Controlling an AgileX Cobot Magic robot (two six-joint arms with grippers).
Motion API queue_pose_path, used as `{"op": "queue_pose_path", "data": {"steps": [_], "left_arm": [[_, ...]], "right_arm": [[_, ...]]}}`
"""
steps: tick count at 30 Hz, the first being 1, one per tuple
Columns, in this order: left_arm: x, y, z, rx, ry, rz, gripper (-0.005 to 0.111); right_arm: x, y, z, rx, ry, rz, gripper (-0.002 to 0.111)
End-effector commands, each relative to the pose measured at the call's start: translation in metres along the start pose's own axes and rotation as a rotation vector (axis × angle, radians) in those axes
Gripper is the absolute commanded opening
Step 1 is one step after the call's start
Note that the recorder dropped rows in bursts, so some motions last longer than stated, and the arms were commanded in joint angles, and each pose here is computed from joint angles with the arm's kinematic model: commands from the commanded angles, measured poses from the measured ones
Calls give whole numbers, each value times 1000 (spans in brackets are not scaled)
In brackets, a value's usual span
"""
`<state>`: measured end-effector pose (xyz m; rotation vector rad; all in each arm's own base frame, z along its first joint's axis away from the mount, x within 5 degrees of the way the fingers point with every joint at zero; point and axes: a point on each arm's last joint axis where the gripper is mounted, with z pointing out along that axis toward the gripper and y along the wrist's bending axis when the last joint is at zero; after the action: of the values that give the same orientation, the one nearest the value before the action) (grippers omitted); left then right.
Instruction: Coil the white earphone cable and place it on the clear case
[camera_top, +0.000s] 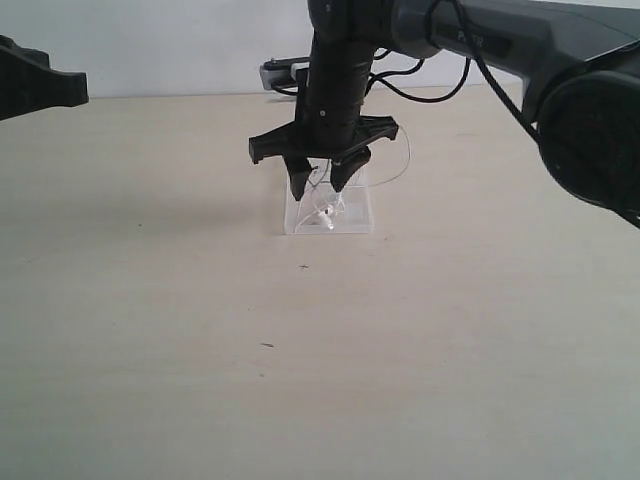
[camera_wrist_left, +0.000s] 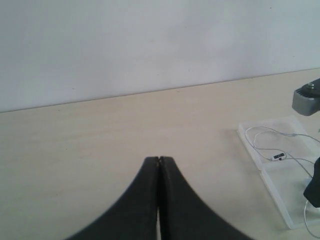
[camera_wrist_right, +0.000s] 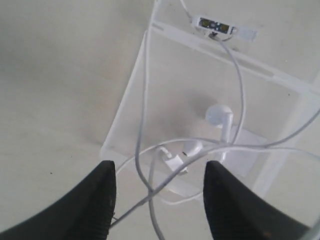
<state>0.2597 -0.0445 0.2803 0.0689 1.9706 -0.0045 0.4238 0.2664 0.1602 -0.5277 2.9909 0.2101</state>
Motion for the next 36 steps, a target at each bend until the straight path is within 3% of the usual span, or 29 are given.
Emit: {"op": "queue_pose_path", "data": {"steps": [1,10,18,23,29,33,36], "left_arm": [[0,1,-2,0,-4,-1,0],[0,-1,-2,19,1,-1,0],[0,-1,-2,26,2,-1,0],[1,-3,-2,44,6,0,0],[1,-3,-2,46,7,2,0],[1,-3,-2,46,7,2,0],[1,-4,-2,56,9,0,0]], "right_arm": [[3,-1,-23,2,-33,-12,52],[22,-5,-6,7,63,2,52],[22,-4,-33,13,7,-28,52],[19,-19,-18,126,21,-53,52],[31,-7,-23,-64,68,-13,52],[32,-6,-45,-57,26,-15,52],[24,-13,-47,24,-12,-19,52]]}}
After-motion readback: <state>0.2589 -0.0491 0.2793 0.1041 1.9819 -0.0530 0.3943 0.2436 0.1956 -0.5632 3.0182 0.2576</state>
